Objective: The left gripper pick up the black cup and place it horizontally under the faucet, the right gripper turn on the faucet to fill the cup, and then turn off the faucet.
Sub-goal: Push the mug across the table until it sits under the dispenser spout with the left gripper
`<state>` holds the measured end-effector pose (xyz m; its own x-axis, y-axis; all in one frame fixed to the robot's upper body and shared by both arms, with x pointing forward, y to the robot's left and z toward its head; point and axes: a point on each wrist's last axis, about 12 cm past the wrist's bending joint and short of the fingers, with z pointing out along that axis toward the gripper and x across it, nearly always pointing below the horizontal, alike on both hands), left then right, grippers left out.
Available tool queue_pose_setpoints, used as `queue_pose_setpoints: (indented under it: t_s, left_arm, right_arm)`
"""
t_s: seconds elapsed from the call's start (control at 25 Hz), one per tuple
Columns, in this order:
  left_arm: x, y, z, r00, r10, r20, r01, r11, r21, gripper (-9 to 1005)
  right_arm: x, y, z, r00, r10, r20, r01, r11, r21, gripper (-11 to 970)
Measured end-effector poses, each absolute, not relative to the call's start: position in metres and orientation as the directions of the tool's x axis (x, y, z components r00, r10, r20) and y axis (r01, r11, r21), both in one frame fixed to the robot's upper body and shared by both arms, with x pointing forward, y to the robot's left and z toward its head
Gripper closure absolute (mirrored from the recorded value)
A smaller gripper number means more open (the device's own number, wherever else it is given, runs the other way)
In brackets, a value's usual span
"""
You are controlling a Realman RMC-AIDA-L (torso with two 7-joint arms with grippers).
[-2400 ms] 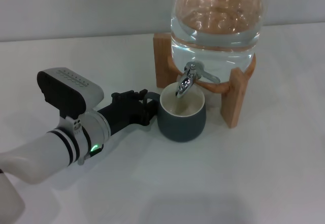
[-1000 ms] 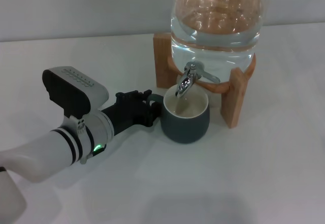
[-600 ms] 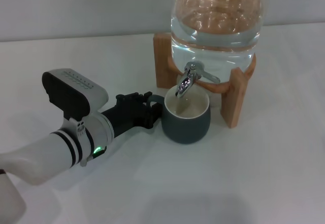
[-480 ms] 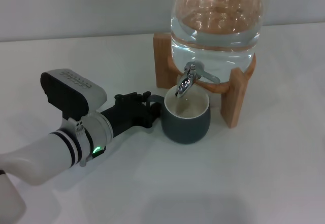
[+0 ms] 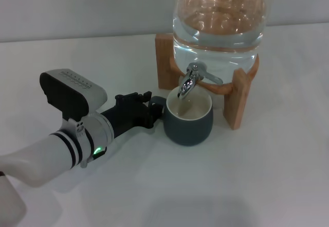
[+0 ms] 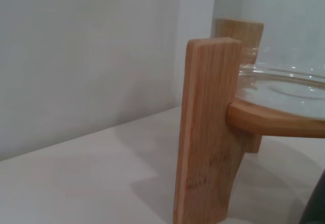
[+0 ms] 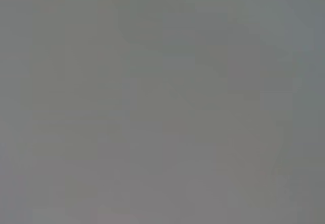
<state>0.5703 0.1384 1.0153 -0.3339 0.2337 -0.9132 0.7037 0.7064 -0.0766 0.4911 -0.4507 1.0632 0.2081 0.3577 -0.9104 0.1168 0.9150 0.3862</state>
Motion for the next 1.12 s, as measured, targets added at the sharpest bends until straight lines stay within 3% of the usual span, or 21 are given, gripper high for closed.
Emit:
queue_pose_setpoints:
  t_s: [1.12]
  left_arm:
    - [0.5671, 0.1406, 1.0127, -0.368, 0.21, -0.906, 0.689, 0.715, -0.114, 628]
  right_arm:
    - [0.4906, -0.4545, 1.0645, 0.208, 0.352, -0.912, 0.123, 0.916, 0.382, 117]
